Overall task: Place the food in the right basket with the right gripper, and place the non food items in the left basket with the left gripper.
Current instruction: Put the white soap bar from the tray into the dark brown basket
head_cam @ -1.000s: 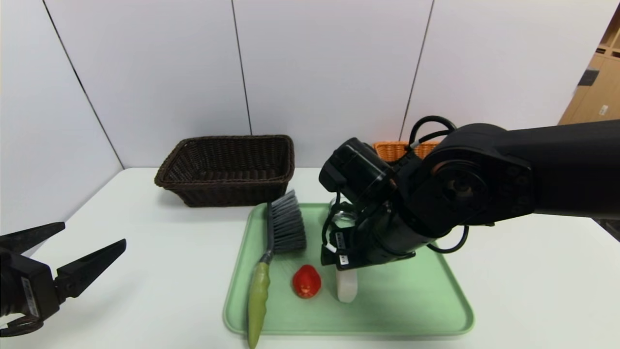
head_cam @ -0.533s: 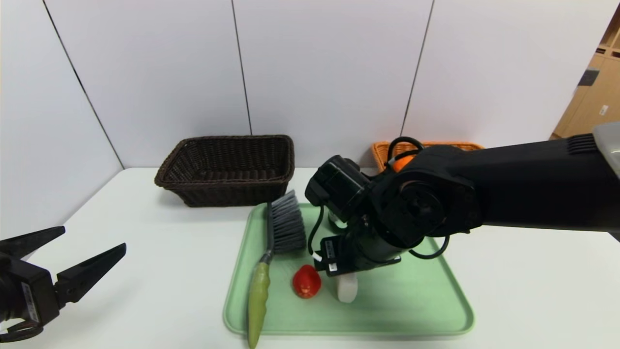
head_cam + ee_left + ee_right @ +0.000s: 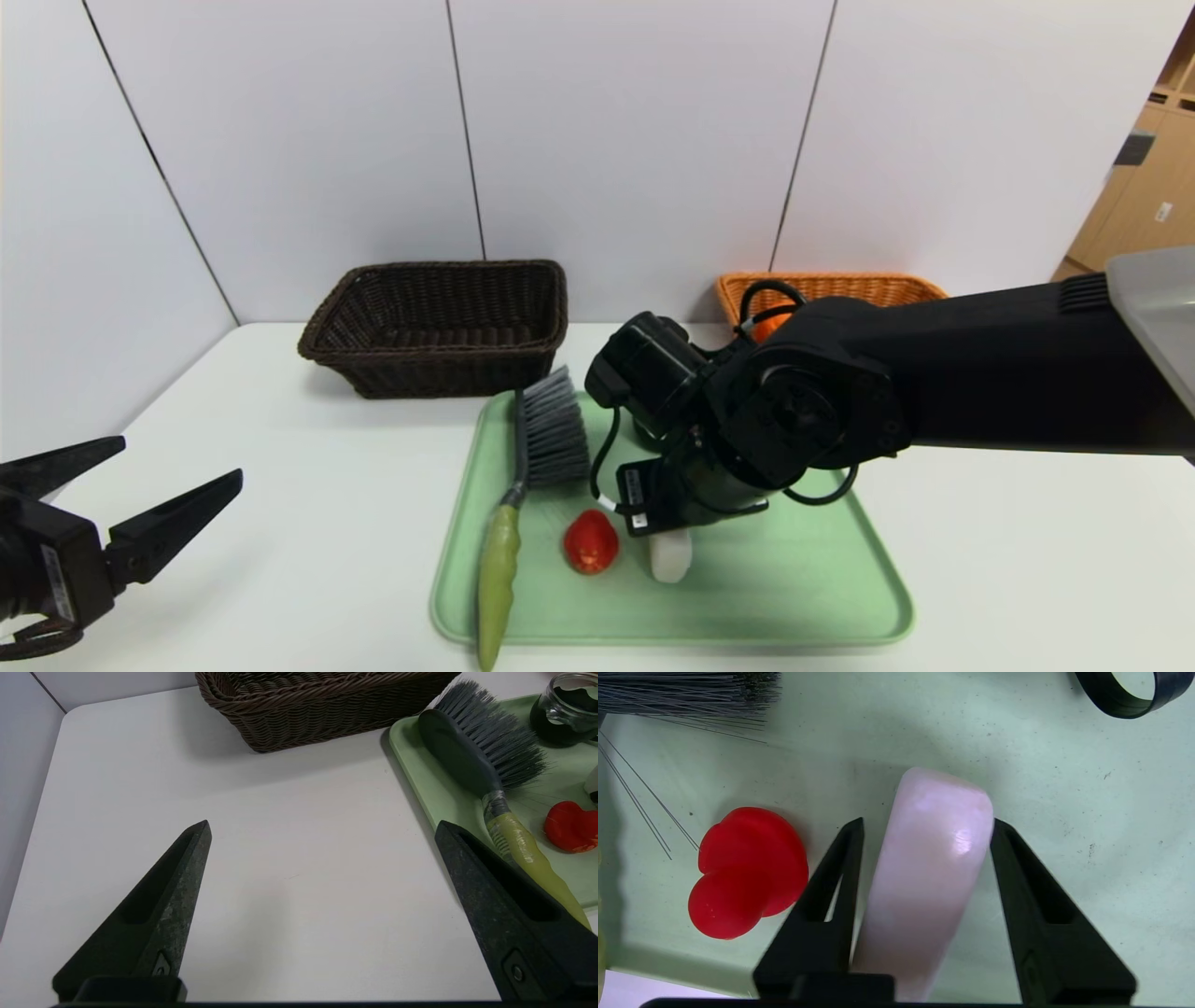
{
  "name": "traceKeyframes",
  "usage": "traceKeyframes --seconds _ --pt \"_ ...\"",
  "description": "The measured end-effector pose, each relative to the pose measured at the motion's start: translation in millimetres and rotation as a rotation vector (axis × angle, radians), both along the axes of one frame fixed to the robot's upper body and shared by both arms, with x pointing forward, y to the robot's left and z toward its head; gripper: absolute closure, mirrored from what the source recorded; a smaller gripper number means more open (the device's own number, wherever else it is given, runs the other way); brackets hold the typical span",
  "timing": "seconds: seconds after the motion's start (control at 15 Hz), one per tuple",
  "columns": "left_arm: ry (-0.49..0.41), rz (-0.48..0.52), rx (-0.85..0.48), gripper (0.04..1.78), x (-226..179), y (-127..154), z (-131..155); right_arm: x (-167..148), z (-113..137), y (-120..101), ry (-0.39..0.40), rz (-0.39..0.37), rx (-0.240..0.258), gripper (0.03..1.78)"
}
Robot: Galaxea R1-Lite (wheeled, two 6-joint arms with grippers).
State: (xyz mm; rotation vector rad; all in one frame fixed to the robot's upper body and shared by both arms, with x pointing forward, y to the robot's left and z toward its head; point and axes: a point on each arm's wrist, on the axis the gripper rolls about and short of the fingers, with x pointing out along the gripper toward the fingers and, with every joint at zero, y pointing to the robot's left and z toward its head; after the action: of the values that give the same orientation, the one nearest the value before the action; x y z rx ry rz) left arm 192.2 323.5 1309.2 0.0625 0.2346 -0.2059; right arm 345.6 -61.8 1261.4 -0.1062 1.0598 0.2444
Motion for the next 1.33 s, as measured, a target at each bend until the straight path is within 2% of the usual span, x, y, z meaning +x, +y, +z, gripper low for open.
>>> traceKeyframes --seconds 0.07,0.13,0.53,0.73,0.8,0.93,1.13,1.33 --pt "0.0 0.0 0.0 0.13 0.0 0.0 0.0 0.0 0.1 0.0 -0.001 0.001 0.0 1.03" --pt "-0.001 0.0 0.0 0.13 -0.1 0.0 0.1 0.0 0.4 -0.1 -0.002 0.003 0.0 1.28" --pt "0.003 0.003 -0.017 0.13 -0.2 0.0 0.1 -2.7 9.6 -3.1 -0.021 0.004 0.014 1.3" --pt "0.003 0.004 -0.019 0.13 -0.2 0.0 0.1 -9.9 27.5 -7.4 -0.079 0.015 0.024 1.3" --pt "0.002 0.004 -0.018 0.13 -0.2 0.0 0.1 -13.9 36.1 -8.3 -0.11 0.036 0.031 1.3" --pt "0.003 0.003 -0.018 0.13 -0.1 0.0 0.2 -19.1 58.9 -9.2 -0.207 0.095 0.081 1.3" --pt "0.004 0.002 -0.019 0.13 0.2 -0.1 0.3 -18.0 88.3 -7.1 -0.396 0.19 0.156 1.3" --pt "0.007 0.006 -0.031 0.13 0.2 0.0 -0.1 -6.1 104.5 -1.1 -0.583 0.251 0.204 1.3"
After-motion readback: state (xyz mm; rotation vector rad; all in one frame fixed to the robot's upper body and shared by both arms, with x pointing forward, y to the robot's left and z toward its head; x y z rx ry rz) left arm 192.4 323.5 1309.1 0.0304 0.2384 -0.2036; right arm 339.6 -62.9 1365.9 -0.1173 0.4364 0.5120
